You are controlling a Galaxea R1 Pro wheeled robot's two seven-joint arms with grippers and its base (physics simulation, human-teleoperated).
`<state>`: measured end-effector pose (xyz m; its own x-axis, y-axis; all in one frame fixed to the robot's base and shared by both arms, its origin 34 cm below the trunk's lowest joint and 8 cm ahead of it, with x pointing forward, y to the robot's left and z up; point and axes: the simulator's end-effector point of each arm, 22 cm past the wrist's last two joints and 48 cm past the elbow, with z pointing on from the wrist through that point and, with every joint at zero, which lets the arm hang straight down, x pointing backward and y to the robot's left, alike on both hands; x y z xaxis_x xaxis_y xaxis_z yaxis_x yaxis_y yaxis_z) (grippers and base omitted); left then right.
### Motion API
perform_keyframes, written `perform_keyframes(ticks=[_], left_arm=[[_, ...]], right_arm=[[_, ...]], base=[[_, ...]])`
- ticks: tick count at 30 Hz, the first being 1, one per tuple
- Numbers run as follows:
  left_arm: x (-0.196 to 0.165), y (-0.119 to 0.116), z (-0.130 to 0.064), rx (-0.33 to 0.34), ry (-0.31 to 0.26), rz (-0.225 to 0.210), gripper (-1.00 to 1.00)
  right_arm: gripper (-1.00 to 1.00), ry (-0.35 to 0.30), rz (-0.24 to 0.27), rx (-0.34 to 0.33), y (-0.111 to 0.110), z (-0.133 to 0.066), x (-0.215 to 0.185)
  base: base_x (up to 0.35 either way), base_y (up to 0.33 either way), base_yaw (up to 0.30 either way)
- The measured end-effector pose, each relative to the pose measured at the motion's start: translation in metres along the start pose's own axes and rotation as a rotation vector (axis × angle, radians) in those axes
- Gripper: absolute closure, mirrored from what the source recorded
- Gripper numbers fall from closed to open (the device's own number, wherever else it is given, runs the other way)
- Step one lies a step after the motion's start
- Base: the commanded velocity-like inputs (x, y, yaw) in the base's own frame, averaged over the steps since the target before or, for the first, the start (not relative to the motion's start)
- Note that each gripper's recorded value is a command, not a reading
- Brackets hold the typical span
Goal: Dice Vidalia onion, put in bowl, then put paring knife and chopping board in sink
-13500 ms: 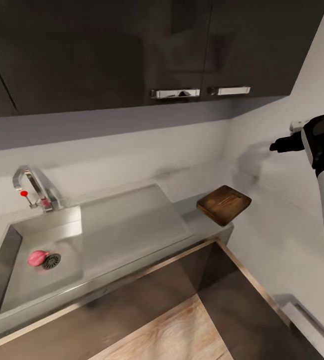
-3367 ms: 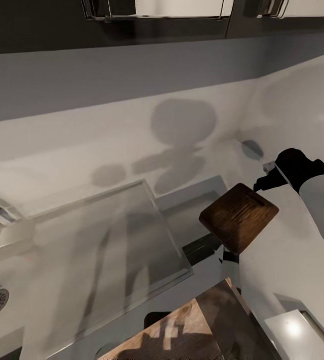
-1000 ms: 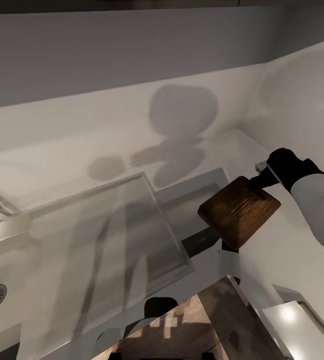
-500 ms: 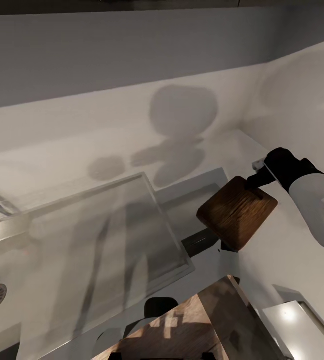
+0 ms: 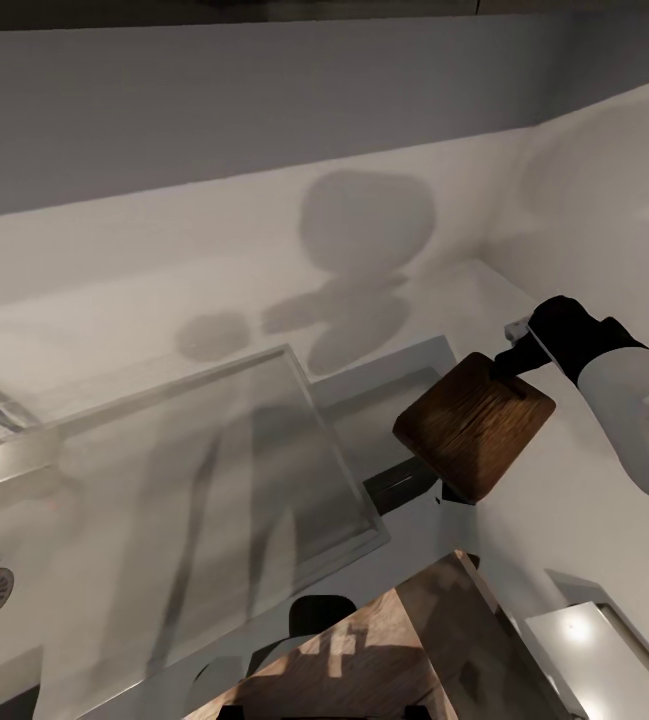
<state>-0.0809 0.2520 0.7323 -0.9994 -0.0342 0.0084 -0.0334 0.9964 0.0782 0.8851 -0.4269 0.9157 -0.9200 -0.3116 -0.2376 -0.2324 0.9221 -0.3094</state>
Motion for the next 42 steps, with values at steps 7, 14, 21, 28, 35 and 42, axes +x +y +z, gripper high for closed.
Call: perform_keyframes(ticks=[7, 14, 21, 28, 35, 42], left_arm=[[0.0, 0.0, 0.0, 0.0, 0.002, 0.0, -1.0], [0.001, 0.0, 0.0, 0.0, 0.003, 0.0, -1.0], [0.001, 0.0, 0.0, 0.0, 0.004, 0.0, -1.0], [-0.001, 0.0, 0.001, 0.0, -0.003, 0.0, -1.0], [-0.004, 0.0, 0.003, 0.0, -0.014, -0.001, -1.0], [-0.007, -0.001, 0.005, 0.001, -0.025, -0.002, -1.0]], right_arm=[[1.0, -0.001, 0.032, -0.035, 0.008, 0.002, 0.001], [1.0, 0.051, -0.089, 0.114, -0.024, 0.004, 0.013], [1.0, 0.051, -0.089, 0.114, -0.024, 0.004, 0.013], [1.0, 0.041, -0.07, 0.1, -0.022, -0.001, 0.011], [1.0, 0.03, -0.067, 0.104, -0.025, -0.008, 0.007], [1.0, 0.02, -0.064, 0.107, -0.027, -0.016, 0.004]], base=[[0.0, 0.0, 0.0], [0.0, 0.0, 0.0], [0.0, 0.0, 0.0], [0.0, 0.0, 0.0], [0.0, 0.0, 0.0], [0.0, 0.0, 0.0]])
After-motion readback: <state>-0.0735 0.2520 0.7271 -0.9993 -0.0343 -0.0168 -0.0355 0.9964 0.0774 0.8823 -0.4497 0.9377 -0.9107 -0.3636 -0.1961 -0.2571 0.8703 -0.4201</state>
